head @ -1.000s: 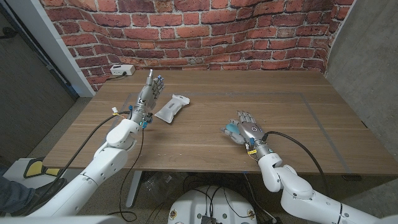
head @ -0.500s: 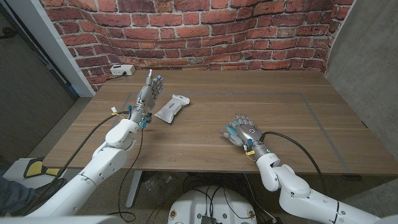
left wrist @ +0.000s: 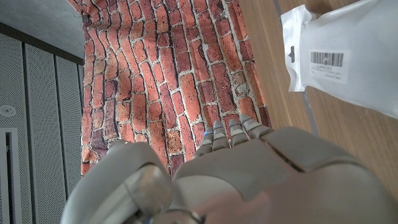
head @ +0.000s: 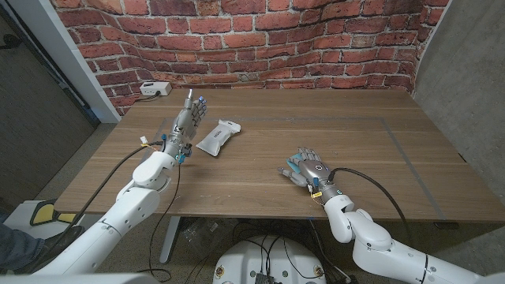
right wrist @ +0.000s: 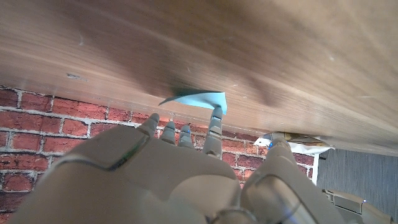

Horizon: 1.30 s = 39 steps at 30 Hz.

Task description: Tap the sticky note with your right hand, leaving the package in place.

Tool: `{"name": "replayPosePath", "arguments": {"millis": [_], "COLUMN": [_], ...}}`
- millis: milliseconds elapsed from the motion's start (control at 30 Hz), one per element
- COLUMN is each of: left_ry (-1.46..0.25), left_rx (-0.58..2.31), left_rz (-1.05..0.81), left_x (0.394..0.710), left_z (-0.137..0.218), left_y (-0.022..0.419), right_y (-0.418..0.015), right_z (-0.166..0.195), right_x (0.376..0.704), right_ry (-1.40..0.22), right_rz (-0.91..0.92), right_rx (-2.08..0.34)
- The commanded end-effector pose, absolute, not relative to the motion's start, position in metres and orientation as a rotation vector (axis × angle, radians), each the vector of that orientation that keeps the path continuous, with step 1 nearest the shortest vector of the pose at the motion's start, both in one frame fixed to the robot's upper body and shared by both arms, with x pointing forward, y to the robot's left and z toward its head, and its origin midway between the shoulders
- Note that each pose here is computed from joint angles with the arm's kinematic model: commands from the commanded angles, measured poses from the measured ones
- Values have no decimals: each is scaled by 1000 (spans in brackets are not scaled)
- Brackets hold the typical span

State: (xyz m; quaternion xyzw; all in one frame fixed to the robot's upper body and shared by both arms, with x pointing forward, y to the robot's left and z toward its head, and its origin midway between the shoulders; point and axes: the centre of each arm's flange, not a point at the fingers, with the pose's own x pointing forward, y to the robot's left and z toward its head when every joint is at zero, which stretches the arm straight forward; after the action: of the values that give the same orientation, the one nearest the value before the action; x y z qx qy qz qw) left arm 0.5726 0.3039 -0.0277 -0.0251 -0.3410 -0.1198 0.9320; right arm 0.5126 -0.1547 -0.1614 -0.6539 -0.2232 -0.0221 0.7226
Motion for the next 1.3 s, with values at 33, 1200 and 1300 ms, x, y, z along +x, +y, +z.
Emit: {"name": "replayPosePath", "arguments": {"millis": [33, 1200, 1300], "left_ry": [-695, -687, -687], "left_rx": [-64, -63, -62], "left_rz": [-242, -246, -250], "left_x": [574, 577, 578], "left_z": [-32, -31, -31], "left_y": [307, 308, 307], "right_y": [-146, -164, -166], "right_z": [-165, -154, -151], "right_x": [513, 519, 520], "right_ry": [-487, -460, -458], "right_rz": [-22, -110, -117], "right_rx": [-1458, -1435, -1433]}}
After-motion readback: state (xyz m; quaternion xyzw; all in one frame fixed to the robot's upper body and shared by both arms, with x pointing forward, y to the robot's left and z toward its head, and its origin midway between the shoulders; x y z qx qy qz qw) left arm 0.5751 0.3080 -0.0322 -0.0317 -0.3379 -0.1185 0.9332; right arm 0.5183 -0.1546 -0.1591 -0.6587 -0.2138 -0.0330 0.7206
